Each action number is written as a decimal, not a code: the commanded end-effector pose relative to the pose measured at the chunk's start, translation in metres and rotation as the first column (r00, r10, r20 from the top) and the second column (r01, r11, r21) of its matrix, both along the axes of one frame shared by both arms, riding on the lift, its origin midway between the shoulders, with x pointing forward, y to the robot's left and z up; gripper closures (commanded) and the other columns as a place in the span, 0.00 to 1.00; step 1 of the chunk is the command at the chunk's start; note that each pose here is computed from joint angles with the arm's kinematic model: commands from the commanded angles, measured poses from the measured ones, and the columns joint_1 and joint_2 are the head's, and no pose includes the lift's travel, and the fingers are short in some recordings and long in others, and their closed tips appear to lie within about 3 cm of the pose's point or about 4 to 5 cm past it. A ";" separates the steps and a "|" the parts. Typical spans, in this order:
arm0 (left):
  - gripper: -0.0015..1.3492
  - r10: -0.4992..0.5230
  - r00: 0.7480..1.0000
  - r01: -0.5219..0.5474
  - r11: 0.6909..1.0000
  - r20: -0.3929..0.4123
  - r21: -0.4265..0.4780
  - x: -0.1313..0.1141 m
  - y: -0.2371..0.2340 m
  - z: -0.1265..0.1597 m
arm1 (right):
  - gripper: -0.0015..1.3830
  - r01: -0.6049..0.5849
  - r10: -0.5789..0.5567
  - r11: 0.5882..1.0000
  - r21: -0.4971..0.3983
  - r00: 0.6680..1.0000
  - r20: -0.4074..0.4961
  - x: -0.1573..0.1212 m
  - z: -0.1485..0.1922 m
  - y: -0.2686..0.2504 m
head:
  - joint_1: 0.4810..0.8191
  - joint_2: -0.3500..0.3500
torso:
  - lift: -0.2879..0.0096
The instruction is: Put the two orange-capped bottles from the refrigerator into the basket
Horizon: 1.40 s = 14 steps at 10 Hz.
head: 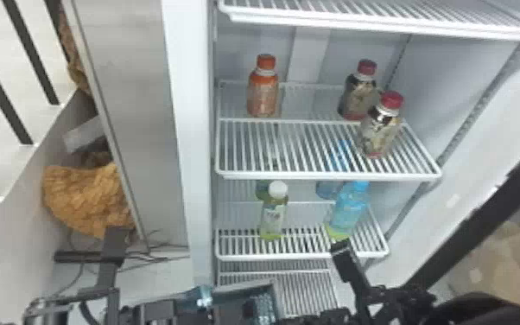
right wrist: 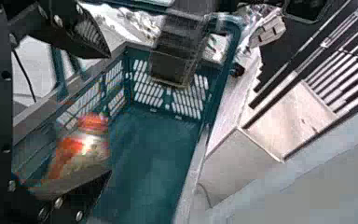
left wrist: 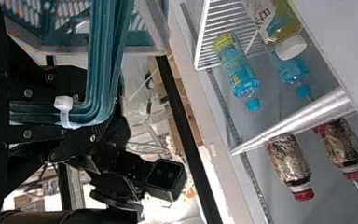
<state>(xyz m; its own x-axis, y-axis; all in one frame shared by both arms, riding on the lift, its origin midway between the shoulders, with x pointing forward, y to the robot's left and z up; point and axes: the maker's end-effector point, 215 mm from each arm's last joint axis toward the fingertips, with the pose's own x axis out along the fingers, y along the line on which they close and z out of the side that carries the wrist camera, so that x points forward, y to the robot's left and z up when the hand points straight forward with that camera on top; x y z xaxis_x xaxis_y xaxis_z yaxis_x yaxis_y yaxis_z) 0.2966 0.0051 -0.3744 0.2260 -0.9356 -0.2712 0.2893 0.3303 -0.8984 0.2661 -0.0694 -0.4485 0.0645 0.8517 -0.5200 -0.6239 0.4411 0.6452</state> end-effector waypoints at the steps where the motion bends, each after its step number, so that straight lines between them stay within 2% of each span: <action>1: 0.89 0.004 1.000 -0.004 1.000 -0.001 0.001 0.001 0.002 0.000 | 0.06 0.034 -0.034 0.999 -0.003 0.997 0.068 0.010 0.021 -0.010 | 0.63 0.30 | 0.83; 3: 0.89 0.000 1.000 0.000 1.000 -0.002 0.001 -0.001 0.001 -0.001 | 0.07 0.156 -0.136 0.985 -0.071 0.964 0.227 0.051 0.057 -0.053 | 0.63 0.28 | 0.83; 5: 0.89 0.002 1.000 -0.002 1.000 -0.004 0.000 -0.001 0.002 -0.001 | 0.07 0.235 -0.192 0.968 -0.093 0.924 0.330 0.075 0.084 -0.083 | 0.63 0.18 | 0.83; 7: 0.89 0.004 1.000 -0.004 1.000 -0.004 -0.001 0.000 0.002 -0.001 | 0.07 0.253 -0.194 0.965 -0.067 0.863 0.466 0.106 0.121 -0.084 | 0.63 0.12 | 0.83; 8: 0.89 0.000 1.000 0.000 1.000 -0.005 -0.001 -0.002 0.001 -0.001 | 0.06 0.234 -0.187 0.972 -0.017 0.816 0.547 0.120 0.142 -0.069 | 0.63 0.12 | 0.83; 10: 0.89 0.001 1.000 -0.001 1.000 -0.007 -0.005 -0.002 0.001 -0.001 | 0.06 0.240 -0.245 0.965 0.105 0.685 0.686 0.149 0.182 -0.048 | 0.63 0.18 | 0.83; 13: 0.89 0.002 1.000 -0.003 1.000 -0.010 -0.009 -0.003 0.002 -0.001 | 0.05 0.348 -0.376 0.908 0.233 0.432 0.820 0.185 0.240 -0.054 | 0.63 0.24 | 0.83; 14: 0.89 0.001 1.000 -0.001 1.000 -0.008 -0.009 -0.003 0.001 0.000 | 0.05 0.398 -0.402 0.886 0.239 0.398 0.825 0.196 0.238 -0.060 | 0.63 0.24 | 0.83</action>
